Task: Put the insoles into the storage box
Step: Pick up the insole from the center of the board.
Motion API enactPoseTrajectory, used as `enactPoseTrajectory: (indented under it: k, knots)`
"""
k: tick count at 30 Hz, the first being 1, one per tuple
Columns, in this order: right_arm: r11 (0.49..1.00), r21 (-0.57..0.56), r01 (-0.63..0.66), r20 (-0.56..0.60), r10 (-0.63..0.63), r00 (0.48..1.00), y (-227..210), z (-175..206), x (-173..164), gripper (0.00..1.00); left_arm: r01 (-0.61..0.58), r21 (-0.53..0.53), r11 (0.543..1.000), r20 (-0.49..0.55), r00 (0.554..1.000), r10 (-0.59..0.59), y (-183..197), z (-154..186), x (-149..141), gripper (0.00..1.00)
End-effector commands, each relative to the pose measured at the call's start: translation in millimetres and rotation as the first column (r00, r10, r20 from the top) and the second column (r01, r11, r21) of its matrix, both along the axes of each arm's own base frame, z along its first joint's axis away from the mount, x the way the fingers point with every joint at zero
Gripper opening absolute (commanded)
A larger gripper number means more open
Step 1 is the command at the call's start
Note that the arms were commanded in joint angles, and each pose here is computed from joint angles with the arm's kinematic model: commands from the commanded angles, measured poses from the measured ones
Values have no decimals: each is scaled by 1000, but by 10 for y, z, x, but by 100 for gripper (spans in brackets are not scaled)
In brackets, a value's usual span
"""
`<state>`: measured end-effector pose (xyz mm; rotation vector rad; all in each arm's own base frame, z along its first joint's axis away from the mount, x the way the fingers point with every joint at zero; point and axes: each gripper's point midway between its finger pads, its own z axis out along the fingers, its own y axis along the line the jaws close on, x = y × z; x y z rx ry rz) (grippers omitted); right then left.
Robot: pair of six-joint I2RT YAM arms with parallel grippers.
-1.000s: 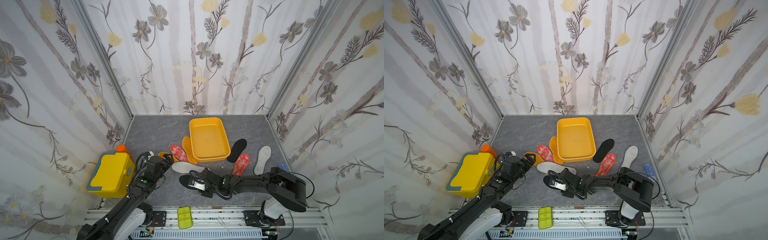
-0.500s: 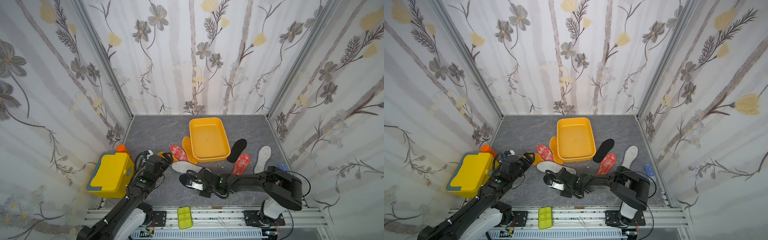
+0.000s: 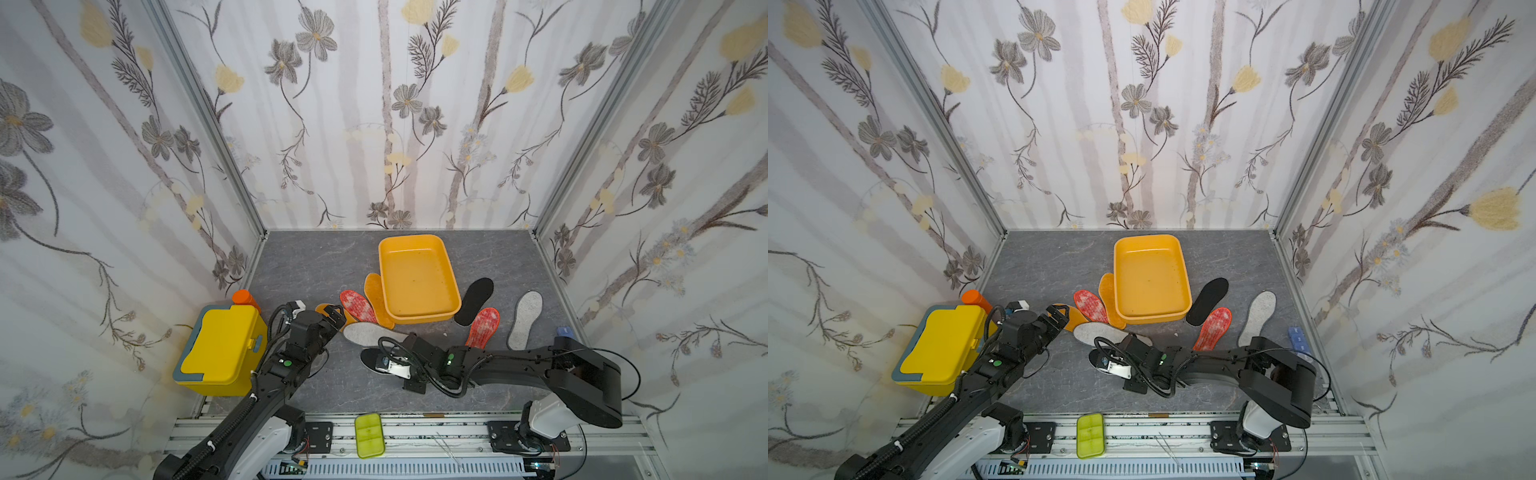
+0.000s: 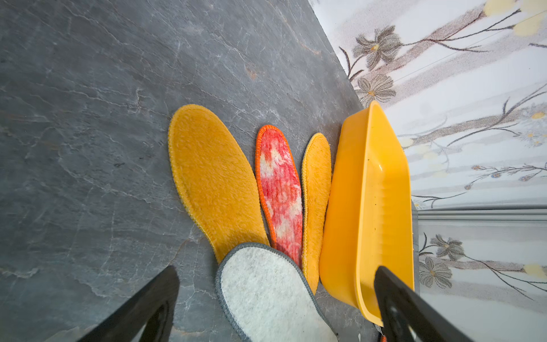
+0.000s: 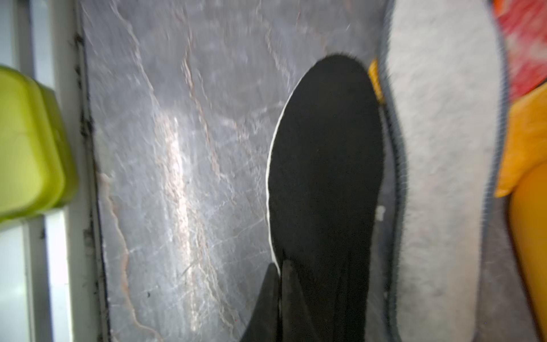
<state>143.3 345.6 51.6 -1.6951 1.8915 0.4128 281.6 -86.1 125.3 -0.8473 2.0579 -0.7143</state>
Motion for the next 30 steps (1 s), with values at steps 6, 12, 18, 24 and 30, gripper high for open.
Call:
enactPoseTrajectory:
  k: [6, 12, 18, 24, 30]
  knots:
    - [979, 199, -34, 10, 33, 999, 65, 551, -81, 0, -6, -4, 1000, 16, 1000, 6, 14, 85, 7, 100]
    - [955, 293, -31, 14, 28, 1000, 46, 850, -66, 0, -5, -7, 1000, 18, 1000, 6, 13, 90, 10, 100]
    - [888, 459, 7, 45, -30, 999, -16, 1447, 80, 0, -4, -9, 1000, 20, 1000, 4, 10, 105, 13, 100]
    - [770, 617, 163, 29, -229, 973, -203, 2075, 508, 0, -5, -11, 1000, 25, 1000, 5, 10, 119, 19, 100]
    - [580, 673, 459, -85, -556, 827, -320, 2610, 1192, 0, -3, -9, 1000, 28, 1000, 4, 5, 141, 38, 100]
